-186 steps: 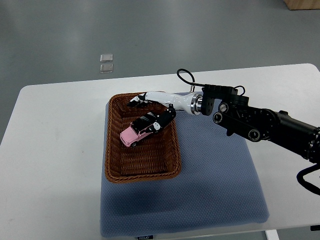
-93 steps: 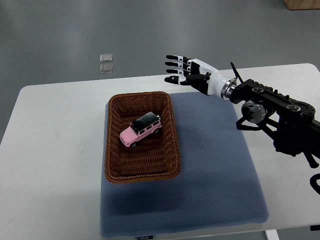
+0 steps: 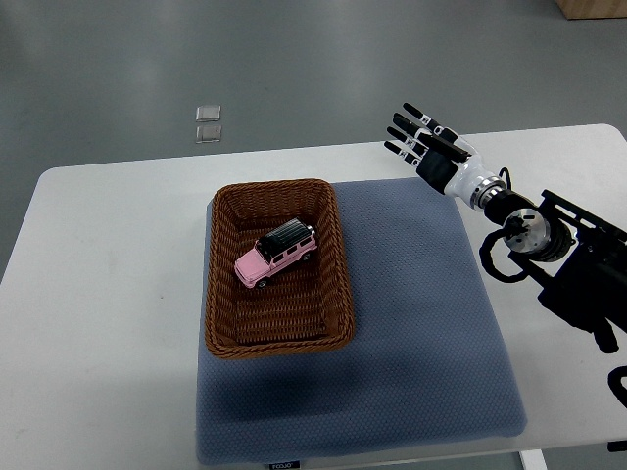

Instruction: Place pink car in brown basket

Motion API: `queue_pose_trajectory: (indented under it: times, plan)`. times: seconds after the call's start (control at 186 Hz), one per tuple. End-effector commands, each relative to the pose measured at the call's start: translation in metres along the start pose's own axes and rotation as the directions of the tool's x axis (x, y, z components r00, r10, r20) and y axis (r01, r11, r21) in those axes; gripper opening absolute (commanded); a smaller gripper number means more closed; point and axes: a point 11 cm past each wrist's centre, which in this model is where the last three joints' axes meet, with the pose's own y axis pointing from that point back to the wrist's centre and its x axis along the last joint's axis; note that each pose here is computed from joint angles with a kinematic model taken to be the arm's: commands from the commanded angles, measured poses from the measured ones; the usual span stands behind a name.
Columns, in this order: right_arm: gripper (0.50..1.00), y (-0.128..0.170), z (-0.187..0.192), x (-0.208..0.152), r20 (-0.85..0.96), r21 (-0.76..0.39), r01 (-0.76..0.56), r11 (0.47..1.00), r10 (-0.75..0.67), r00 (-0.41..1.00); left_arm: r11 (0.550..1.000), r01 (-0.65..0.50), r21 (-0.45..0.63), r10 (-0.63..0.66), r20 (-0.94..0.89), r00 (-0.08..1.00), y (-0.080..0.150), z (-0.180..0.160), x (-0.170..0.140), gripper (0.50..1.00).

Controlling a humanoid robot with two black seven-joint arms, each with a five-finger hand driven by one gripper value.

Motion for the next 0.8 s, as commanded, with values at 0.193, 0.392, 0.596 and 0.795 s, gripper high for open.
queue_pose_trajectory:
  times: [0.193, 0.392, 0.596, 0.795]
  plan:
    - [0.913, 0.007, 0.007, 0.017, 0.104, 0.020, -0.078, 0.997, 0.076, 0.992, 1.000, 0.001, 0.000, -0.001, 0.000, 1.000, 0.000, 0.000, 0.000, 1.000]
    - [0.913, 0.011, -0.008, 0.025, 0.088, 0.043, -0.086, 0.995, 0.082, 0.993, 1.000, 0.001, 0.000, -0.001, 0.000, 1.000, 0.000, 0.000, 0.000, 1.000]
    - [0.913, 0.015, -0.019, 0.031, 0.054, 0.055, -0.081, 0.995, 0.078, 0.996, 1.000, 0.001, 0.000, -0.001, 0.000, 1.000, 0.000, 0.000, 0.000, 1.000]
    - [0.913, 0.017, -0.019, 0.030, 0.046, 0.047, -0.051, 0.998, 0.049, 0.998, 1.000, 0.001, 0.000, -0.001, 0.000, 1.000, 0.000, 0.000, 0.000, 1.000]
